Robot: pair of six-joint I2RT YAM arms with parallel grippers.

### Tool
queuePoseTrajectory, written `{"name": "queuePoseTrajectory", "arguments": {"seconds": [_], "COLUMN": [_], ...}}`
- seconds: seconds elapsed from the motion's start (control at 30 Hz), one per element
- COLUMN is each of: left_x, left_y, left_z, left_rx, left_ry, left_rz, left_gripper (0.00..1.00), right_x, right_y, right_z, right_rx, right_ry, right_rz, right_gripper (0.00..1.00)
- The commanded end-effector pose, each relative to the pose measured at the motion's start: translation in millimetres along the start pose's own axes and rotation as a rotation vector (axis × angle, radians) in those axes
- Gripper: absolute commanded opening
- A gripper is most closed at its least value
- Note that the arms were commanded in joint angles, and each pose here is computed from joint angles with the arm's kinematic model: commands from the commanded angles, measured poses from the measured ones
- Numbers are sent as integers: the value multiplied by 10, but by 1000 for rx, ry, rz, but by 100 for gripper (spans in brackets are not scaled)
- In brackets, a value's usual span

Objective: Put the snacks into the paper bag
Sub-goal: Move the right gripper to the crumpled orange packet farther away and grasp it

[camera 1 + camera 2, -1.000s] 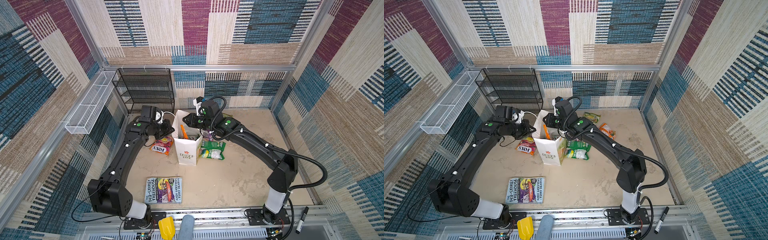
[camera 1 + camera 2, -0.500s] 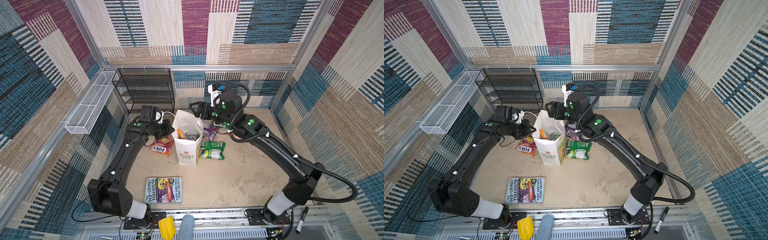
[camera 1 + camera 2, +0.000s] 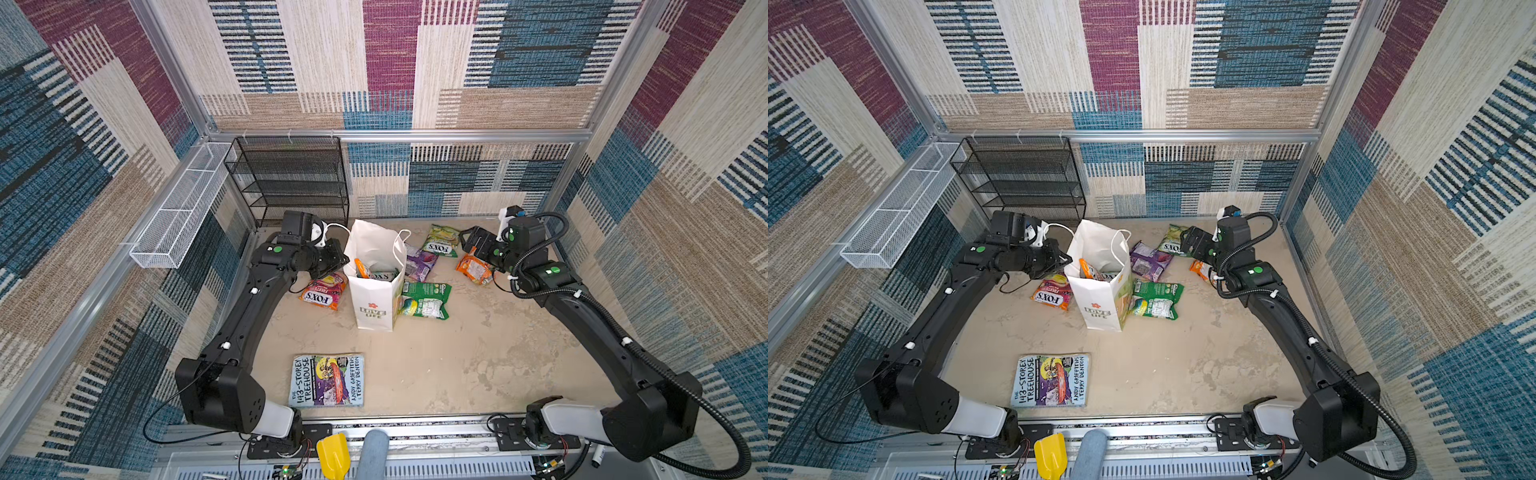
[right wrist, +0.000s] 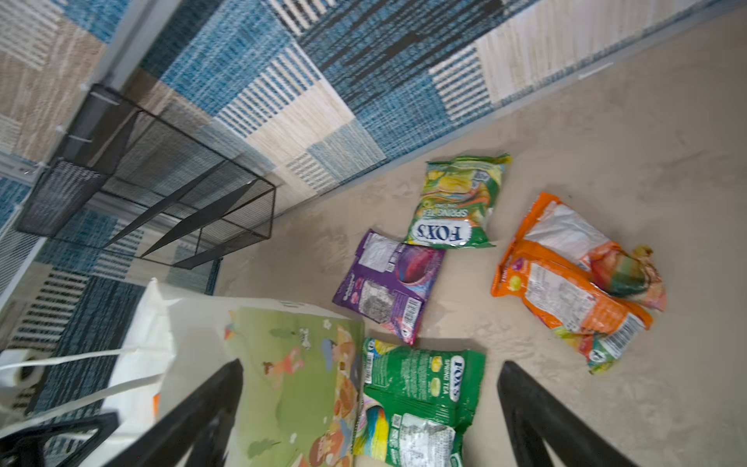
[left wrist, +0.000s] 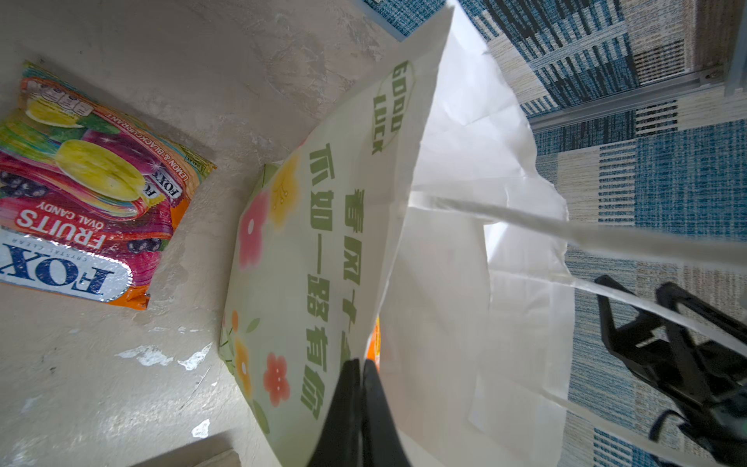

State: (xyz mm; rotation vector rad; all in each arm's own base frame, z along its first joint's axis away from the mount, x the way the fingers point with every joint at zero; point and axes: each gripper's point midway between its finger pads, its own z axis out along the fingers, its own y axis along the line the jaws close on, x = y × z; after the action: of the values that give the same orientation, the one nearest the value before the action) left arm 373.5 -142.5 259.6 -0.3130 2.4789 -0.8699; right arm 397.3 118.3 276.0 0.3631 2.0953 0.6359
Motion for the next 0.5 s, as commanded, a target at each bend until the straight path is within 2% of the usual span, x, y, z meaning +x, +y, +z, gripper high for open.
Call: {"name": "queuePoseTrajectory", "arguments": {"seconds": [0.0, 0.23, 0.47], "left_x": [-1, 1, 3], "left_y": [-36, -44, -43], "left_z": [2, 3, 1], "left_rx": [20, 24, 24], "left_ry": [5, 7, 7], "left_rz": [-8, -8, -8], "left_gripper": [0, 0, 0], "right_x": [9, 284, 497], "right_y": [-187, -965, -1440], "right_z": [133, 428, 684], "right_rx": [-26, 66, 142], "right_ry": [-14, 46, 103], "right_rz": [61, 200, 272], "right_gripper": [100, 100, 98]}}
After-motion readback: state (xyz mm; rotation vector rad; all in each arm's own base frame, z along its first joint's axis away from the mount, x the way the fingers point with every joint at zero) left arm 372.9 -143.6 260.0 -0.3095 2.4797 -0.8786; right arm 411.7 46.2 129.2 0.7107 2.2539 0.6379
